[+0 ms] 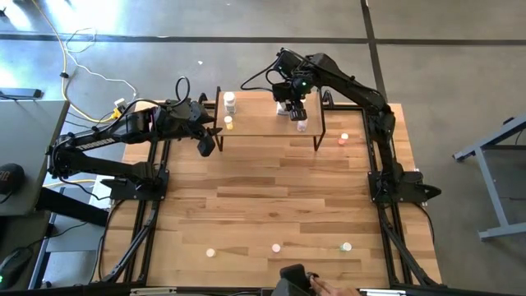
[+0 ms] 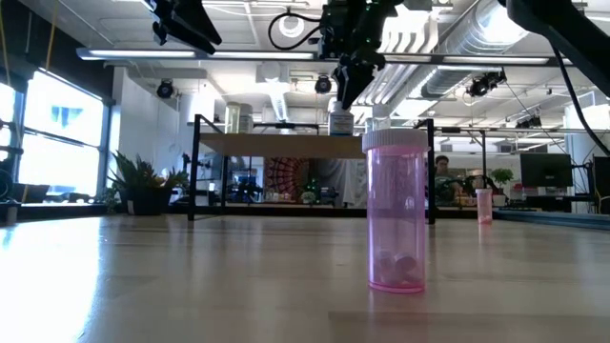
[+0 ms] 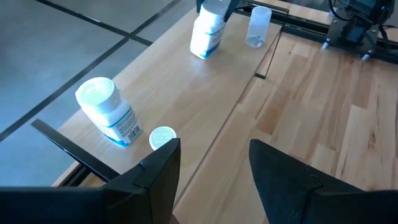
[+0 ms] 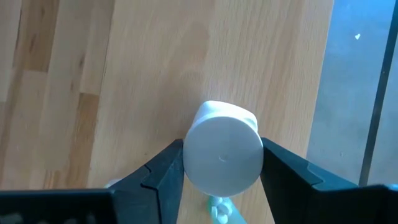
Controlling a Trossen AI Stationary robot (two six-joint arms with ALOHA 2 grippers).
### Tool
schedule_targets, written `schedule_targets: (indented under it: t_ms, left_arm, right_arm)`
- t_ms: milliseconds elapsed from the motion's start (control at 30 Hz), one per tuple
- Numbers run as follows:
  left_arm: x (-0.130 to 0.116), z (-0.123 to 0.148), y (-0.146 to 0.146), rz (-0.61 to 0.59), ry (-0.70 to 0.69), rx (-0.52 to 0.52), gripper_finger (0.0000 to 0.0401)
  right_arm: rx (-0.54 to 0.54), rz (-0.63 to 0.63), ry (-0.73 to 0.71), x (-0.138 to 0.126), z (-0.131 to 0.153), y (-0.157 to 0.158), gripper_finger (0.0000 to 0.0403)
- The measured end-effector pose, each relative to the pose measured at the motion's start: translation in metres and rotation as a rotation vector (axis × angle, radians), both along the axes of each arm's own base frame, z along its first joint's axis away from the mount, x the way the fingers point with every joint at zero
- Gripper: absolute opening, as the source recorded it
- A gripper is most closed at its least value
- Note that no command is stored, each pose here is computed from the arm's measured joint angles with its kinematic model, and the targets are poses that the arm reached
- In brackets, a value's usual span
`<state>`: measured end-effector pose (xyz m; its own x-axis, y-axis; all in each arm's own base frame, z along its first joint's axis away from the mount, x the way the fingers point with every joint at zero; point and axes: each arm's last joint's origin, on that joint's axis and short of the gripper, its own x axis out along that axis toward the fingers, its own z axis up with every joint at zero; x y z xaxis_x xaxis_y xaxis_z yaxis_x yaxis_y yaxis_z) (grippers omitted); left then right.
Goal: Pick and place medicine bottles onto shelf by color
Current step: Put the white pill bottle on the shelf
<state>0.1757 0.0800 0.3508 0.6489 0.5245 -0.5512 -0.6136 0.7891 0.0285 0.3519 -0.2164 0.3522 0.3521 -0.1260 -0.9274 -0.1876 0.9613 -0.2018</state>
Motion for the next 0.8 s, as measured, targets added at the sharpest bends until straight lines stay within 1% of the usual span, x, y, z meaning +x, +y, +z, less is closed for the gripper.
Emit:
schedule_targets:
  t_ms: [167, 267, 600, 800]
  left_arm:
    - [0.000, 0.000, 0.000, 0.000, 0.000, 0.000, 0.0180]
    - [0.000, 0.000, 0.000, 0.000, 0.000, 0.000, 0.0180]
    - [0.000, 0.000, 0.000, 0.000, 0.000, 0.000, 0.0180]
    - [0.000, 0.000, 0.000, 0.000, 0.000, 0.000, 0.0180]
  right_arm:
    - [-0.005, 0.000, -0.007, 0.001, 0.000, -0.001, 0.0200]
    - [-0.016, -0.005, 0.001, 0.001, -0.001, -0.001, 0.0210]
    - [-0.029, -0.009, -0.006, 0.002, 0.000, -0.002, 0.0212]
    - [-0.053, -0.019, -0.053, 0.001, 0.014, -0.001, 0.0213]
